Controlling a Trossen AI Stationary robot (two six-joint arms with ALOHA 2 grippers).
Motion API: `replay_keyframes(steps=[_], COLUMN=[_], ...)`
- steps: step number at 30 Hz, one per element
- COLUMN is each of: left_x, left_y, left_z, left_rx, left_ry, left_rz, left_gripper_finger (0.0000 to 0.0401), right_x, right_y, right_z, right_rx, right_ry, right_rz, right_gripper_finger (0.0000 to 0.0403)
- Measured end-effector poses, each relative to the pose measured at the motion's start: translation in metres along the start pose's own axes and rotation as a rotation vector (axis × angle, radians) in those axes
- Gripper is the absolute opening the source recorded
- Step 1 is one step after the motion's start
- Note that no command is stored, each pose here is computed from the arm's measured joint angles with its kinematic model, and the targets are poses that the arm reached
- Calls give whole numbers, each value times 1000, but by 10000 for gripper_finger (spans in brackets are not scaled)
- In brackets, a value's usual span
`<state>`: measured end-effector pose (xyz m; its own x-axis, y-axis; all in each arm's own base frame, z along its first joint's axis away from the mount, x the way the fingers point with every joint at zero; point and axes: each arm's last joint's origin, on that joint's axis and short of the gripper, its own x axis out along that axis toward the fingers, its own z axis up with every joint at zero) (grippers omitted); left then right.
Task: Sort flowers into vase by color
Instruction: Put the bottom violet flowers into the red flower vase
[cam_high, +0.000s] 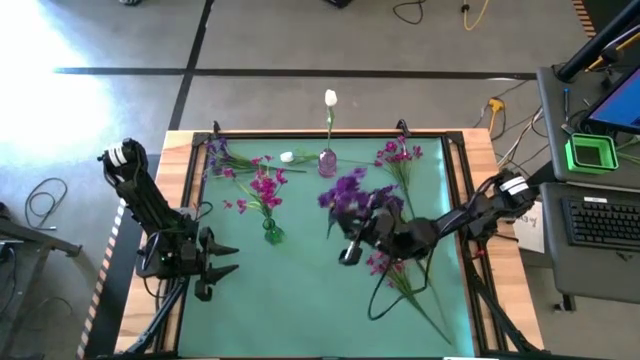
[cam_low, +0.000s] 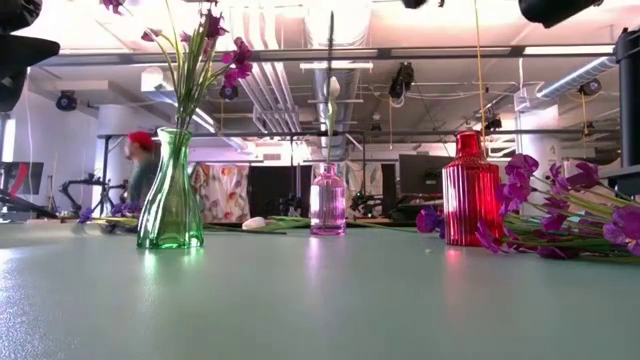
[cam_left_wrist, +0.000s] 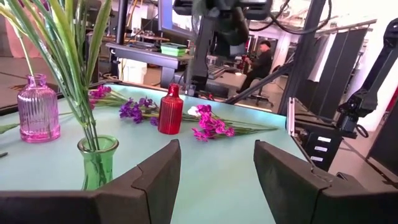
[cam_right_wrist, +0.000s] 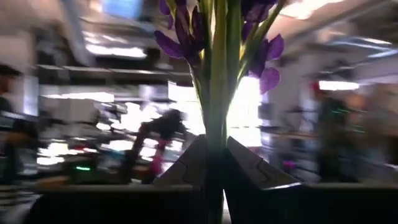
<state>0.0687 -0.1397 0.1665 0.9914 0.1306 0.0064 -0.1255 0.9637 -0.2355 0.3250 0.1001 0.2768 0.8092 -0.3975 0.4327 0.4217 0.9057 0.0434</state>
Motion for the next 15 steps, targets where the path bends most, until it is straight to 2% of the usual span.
replay_keyframes(steps=[3, 9, 15], left_x=[0, 0, 0], left_y=[0, 0, 0], left_z=[0, 0, 0], left_rx=[0, 0, 0], left_ry=[0, 0, 0], left_rz=[0, 0, 0], left_gripper_finger=[192, 192, 192], right_x=[-3, -13, -43], right_y=[-9, -31, -62], right_z=[6, 37, 54], right_rx=[-21, -110, -84], right_ry=[41, 78, 80], right_rz=[-124, -281, -304], right_gripper_finger=[28, 28, 28])
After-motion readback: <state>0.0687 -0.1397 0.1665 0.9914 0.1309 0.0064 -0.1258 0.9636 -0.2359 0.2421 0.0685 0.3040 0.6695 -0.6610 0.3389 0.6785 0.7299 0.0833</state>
